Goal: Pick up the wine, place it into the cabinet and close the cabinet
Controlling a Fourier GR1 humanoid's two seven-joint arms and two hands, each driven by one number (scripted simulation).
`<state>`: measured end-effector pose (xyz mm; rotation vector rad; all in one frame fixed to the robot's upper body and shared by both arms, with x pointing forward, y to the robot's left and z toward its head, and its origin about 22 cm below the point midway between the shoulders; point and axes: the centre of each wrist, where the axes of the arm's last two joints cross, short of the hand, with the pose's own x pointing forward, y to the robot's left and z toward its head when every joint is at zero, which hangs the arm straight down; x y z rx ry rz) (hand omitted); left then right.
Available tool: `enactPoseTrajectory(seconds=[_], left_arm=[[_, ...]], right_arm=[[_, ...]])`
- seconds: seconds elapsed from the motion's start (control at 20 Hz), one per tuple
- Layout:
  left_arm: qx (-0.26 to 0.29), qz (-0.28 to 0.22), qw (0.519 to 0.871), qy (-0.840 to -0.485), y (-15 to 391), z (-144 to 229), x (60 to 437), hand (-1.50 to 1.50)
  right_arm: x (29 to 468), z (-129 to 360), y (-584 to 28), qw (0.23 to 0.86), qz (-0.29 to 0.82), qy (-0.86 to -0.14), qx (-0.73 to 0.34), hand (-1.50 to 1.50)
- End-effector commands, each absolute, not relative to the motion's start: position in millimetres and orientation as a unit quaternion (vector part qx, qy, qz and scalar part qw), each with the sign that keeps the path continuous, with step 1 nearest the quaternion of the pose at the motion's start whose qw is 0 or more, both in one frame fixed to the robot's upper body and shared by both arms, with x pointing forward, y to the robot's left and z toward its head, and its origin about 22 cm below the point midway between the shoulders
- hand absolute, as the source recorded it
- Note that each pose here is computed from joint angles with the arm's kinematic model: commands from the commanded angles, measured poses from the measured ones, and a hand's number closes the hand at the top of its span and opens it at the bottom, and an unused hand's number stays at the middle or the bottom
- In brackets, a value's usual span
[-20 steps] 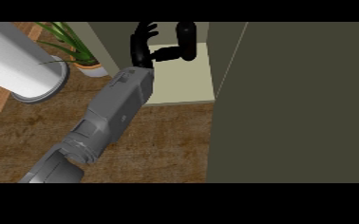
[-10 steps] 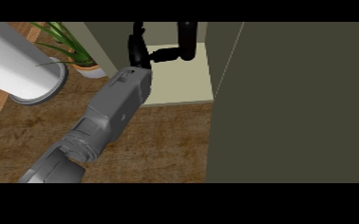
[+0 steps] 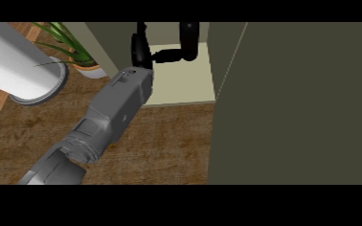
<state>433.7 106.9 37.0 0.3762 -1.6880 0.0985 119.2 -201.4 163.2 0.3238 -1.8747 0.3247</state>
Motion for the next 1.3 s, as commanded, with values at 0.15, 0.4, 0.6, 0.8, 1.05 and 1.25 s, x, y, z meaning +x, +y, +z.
enactPoseTrajectory(seconds=[0.15, 0.4, 0.6, 0.8, 1.05, 1.25], left_arm=[[0.119, 0.041, 0.623, -0.772, 121.0, 33.7, 433.6, -1.5], [0.066, 0.061, 0.603, -0.793, 119.8, 33.1, 430.4, -1.5], [0.042, 0.055, 0.59, -0.804, 82.2, 35.4, 418.5, -1.5], [0.008, 0.056, 0.593, -0.803, 84.0, 48.8, 419.5, -1.5], [-0.012, 0.066, 0.586, -0.807, 85.0, 27.7, 396.5, -1.5], [-0.028, 0.053, 0.586, -0.808, 83.7, 44.4, 382.6, -1.5]], right_arm=[[89.9, 187.5, -208.7, 0.546, 0.131, -0.81, 0.168, -1.5], [85.3, 194.5, -209.7, 0.549, 0.131, -0.81, 0.16, -1.5], [87.1, 183.6, -209.9, 0.552, 0.121, -0.81, 0.158, -1.5], [80.4, 195.8, -210.8, 0.56, 0.115, -0.809, 0.141, -1.5], [81.9, 197.7, -208.3, 0.554, 0.122, -0.812, 0.141, -1.5], [79.7, 194.8, -208.7, 0.562, 0.107, -0.808, 0.137, -1.5]])
